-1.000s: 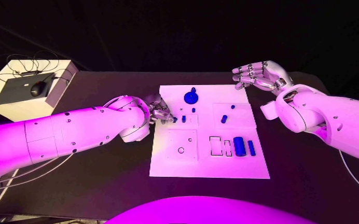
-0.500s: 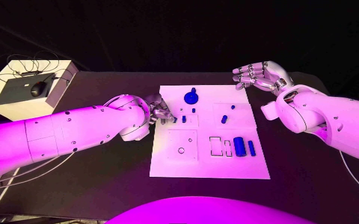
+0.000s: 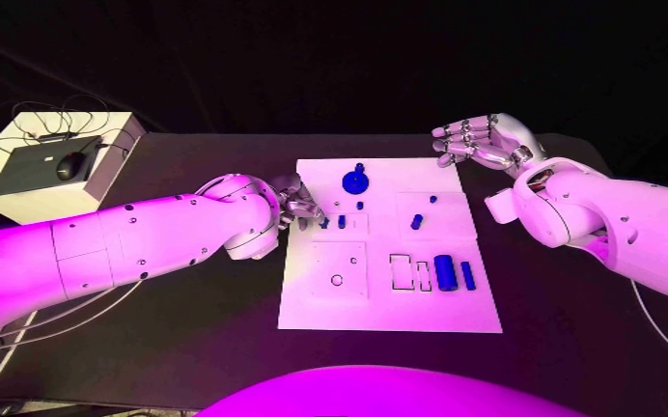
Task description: Assemble the parts on the task board
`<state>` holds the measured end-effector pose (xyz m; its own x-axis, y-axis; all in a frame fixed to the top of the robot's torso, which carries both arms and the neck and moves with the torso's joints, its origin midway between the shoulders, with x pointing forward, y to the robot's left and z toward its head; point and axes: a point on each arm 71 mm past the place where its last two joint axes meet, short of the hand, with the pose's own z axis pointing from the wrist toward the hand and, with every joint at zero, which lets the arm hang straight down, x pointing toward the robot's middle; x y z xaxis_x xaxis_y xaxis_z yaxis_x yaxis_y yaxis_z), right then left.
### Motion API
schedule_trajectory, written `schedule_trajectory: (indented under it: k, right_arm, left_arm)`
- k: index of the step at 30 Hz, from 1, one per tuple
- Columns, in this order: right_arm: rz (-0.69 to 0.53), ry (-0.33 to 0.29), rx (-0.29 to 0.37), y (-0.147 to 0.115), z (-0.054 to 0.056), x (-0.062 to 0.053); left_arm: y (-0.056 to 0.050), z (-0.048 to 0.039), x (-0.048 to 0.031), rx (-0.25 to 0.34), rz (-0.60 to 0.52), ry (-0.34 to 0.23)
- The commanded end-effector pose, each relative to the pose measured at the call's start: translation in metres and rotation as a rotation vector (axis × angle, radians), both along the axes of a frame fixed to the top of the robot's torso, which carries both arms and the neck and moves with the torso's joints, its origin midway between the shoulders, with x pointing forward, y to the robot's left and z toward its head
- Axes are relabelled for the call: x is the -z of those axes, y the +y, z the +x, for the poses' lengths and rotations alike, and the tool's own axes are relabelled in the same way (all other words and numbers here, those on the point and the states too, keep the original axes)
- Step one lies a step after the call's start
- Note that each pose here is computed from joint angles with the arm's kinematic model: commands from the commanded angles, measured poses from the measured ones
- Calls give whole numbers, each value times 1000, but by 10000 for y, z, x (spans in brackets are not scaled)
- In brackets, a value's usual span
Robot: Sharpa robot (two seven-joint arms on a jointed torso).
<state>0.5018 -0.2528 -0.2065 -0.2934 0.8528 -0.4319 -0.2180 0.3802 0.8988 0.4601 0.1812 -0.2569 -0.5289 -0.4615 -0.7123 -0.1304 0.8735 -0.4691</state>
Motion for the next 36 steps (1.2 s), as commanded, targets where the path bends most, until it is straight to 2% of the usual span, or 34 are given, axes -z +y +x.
schedule_trajectory:
  k: [1,15,36]
  right_arm:
    - [4,1,-12,11,-4,-4]
    - [3,1,-13,9,-6,-5]
    - [2,2,-14,12,-6,-4]
  left_arm:
    - [-87,-110,146,69,27,111]
    - [-146,-159,154,126,54,145]
    - [-143,-138,138,116,60,112]
